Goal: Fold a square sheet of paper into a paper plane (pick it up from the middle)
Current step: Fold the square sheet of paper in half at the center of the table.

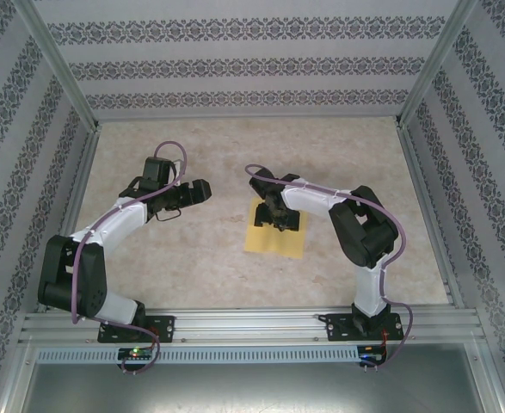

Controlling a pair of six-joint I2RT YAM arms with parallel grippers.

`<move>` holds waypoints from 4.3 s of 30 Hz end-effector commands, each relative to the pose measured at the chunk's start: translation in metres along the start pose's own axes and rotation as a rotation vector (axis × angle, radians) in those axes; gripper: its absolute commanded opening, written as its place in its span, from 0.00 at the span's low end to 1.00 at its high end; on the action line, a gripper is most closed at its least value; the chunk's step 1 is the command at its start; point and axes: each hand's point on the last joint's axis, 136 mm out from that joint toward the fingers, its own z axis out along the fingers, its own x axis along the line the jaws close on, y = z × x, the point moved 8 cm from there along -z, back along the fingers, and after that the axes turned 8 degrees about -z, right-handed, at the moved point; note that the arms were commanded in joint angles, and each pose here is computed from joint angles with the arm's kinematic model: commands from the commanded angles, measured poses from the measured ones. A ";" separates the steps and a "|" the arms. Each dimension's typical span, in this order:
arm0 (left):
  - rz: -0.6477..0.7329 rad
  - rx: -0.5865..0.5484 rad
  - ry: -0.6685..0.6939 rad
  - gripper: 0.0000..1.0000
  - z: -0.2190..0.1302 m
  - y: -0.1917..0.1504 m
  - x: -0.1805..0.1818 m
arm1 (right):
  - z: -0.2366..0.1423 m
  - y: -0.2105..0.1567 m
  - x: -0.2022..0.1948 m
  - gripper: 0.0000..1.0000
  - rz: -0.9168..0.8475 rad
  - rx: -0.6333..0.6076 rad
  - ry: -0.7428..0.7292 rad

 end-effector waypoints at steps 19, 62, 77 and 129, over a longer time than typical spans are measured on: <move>0.024 -0.012 0.014 0.92 -0.004 0.004 -0.005 | -0.020 0.006 0.005 0.36 -0.017 -0.047 0.191; 0.070 0.055 -0.062 0.92 0.020 -0.004 -0.035 | -0.008 0.021 -0.016 0.63 0.008 -0.048 0.501; 0.075 0.068 -0.076 0.91 0.023 -0.006 -0.041 | 0.006 0.019 -0.004 0.65 0.033 0.037 0.336; 0.000 0.295 -0.286 0.00 0.088 -0.027 -0.072 | 0.048 0.007 -0.013 0.81 0.039 0.168 0.182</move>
